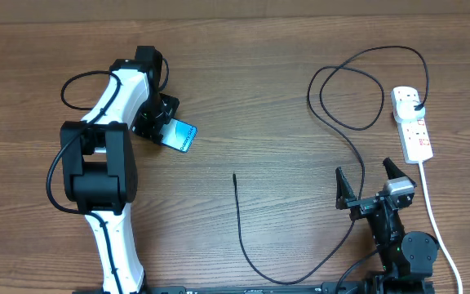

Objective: Plug charger to phone and switch on socket

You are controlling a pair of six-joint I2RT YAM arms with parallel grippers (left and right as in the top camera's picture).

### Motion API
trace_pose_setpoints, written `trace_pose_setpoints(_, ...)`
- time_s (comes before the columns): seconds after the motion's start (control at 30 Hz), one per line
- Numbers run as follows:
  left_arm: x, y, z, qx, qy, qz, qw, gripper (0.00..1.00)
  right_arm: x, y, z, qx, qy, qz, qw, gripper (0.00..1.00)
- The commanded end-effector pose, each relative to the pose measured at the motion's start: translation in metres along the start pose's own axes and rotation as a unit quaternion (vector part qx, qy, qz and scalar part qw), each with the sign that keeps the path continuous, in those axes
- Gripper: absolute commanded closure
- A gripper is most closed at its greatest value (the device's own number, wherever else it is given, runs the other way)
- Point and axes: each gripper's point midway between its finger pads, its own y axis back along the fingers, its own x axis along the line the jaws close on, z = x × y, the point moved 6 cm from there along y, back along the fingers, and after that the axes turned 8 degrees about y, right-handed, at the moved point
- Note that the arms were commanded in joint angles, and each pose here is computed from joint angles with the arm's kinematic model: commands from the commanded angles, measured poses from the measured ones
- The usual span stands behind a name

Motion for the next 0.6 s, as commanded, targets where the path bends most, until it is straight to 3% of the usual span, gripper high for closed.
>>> trace_pose_setpoints(0.0,0.006,-0.015,-0.005,0.012,-0.006,0.022,1.0,0.96,0.001,0.0,-0.002,-0.002,-0.001,0.001,1.0,0.0)
trace_pose_setpoints(0.57,-0.02,0.021,-0.007,0.025,-0.021,-0.03,0.999,0.96,0.001,0.0,-0.002,-0.002,-0.001,0.001,1.0,0.0)
